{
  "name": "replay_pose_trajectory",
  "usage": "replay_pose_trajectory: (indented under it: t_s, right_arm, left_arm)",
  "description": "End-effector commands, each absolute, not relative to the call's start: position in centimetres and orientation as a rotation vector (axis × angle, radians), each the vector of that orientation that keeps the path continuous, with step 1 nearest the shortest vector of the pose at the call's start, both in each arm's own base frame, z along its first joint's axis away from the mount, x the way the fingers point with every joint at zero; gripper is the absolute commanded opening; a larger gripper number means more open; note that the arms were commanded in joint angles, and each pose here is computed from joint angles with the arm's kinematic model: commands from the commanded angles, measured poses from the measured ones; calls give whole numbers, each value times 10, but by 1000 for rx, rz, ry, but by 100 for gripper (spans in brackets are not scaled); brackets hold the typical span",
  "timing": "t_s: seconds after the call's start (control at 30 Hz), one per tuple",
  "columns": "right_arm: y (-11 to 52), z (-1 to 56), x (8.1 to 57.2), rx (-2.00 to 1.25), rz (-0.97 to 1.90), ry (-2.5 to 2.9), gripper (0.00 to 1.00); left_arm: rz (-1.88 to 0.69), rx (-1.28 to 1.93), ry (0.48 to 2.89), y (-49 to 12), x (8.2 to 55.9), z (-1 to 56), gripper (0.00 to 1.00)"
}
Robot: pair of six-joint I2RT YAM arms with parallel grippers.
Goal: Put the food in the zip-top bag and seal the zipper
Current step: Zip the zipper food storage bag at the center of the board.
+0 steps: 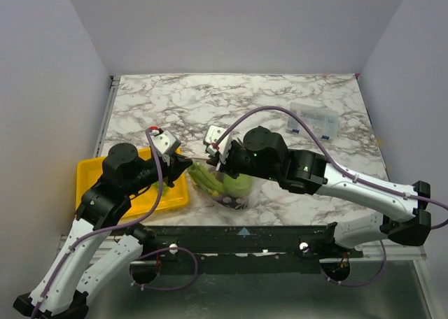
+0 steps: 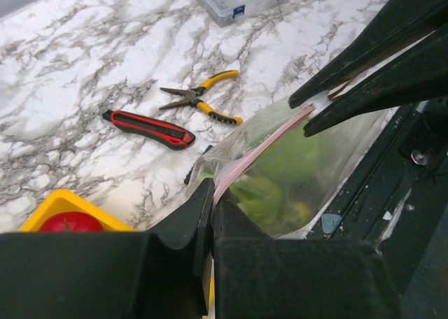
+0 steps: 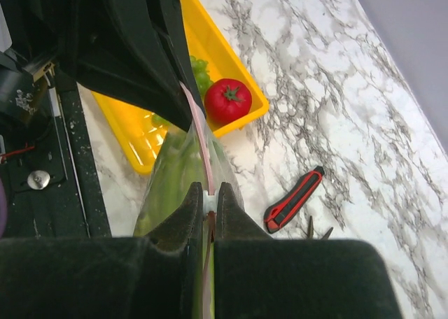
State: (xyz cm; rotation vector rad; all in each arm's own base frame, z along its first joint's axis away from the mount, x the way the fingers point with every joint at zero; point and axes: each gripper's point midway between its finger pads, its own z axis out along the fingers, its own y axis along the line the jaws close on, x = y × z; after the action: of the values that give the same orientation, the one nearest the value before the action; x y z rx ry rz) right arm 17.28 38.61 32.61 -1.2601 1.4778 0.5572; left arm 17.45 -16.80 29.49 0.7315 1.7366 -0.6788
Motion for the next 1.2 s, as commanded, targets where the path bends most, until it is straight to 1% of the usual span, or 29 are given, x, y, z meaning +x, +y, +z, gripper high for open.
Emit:
replay_pose_trajectory:
  t_s: [0.0, 0.23, 0.53, 1.17]
  right_arm:
    - [352, 315, 178, -1259, 445, 1563, 0]
    - [333, 311, 176, -1236, 416, 1582, 0]
    - [317, 315, 172, -1205, 417, 1571, 0]
    - [256, 304, 162, -1167, 334, 1635, 0]
  left_arm:
    - [-532, 635, 1669, -148, 192, 305, 0]
    - [-473, 577, 1653, -137, 197, 302, 0]
    - [-426, 580, 1640, -131, 200, 302, 0]
    - [-403, 572, 1634, -127, 200, 301, 0]
